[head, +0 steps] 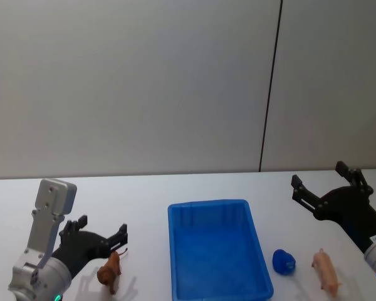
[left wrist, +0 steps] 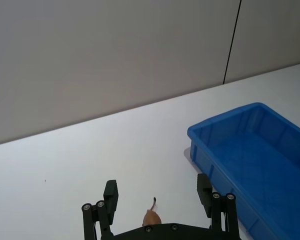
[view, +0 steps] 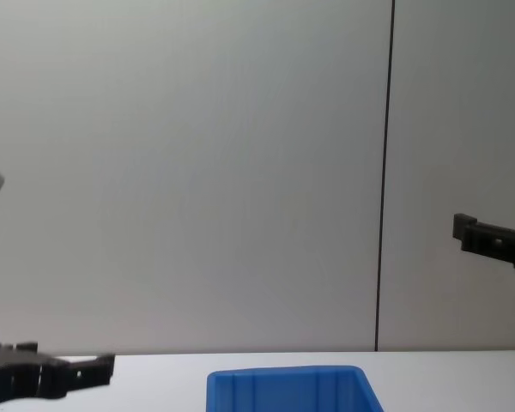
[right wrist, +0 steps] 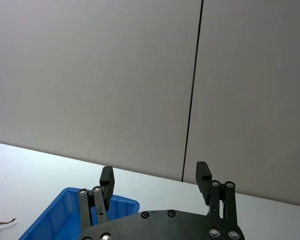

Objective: Pick up the two dolls from the table and place them into the box.

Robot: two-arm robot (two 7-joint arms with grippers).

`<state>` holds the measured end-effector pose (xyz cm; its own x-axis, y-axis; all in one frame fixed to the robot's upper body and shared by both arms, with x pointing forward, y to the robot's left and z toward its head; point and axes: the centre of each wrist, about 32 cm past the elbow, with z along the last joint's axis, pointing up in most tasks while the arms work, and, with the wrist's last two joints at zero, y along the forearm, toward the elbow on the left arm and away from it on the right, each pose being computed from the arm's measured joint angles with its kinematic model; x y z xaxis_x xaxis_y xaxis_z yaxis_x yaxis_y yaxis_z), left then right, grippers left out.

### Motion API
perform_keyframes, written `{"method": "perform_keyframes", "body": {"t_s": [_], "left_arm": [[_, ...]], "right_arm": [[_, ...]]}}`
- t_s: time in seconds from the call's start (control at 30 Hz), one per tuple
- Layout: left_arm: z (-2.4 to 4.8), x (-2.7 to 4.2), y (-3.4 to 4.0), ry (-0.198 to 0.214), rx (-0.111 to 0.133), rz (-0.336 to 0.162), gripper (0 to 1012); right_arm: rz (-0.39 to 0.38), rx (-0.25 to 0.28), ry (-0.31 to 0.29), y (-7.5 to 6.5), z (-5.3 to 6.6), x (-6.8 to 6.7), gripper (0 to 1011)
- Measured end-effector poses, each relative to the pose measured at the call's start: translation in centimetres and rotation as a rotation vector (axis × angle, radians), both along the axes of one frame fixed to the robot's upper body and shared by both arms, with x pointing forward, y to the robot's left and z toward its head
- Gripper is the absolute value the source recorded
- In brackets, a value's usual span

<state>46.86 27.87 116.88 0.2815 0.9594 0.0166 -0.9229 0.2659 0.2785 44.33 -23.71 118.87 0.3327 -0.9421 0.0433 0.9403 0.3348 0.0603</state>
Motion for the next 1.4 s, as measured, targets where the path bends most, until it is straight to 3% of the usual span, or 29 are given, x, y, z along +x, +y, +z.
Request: {"method": "perform_keyframes", "body": {"t_s": [0.5,1.27,1.4], "left_arm": [[-2.08,0.34,0.61,0.098,-0.013,0.000,1001],[-4.97,0.64,0.63,0.205,-0.011,0.002,1001],[-5.38,0.69,0.63,0.219,-0.010,0.003,925]], "right_arm": [[0.000,0.000,0.000,0.0,0.0,0.0,1001],[0.000,0.000,0.000,0.0,0.0,0.0,1001],[0.000,0.000,0.000,0.0,0.0,0.0,1001]]}}
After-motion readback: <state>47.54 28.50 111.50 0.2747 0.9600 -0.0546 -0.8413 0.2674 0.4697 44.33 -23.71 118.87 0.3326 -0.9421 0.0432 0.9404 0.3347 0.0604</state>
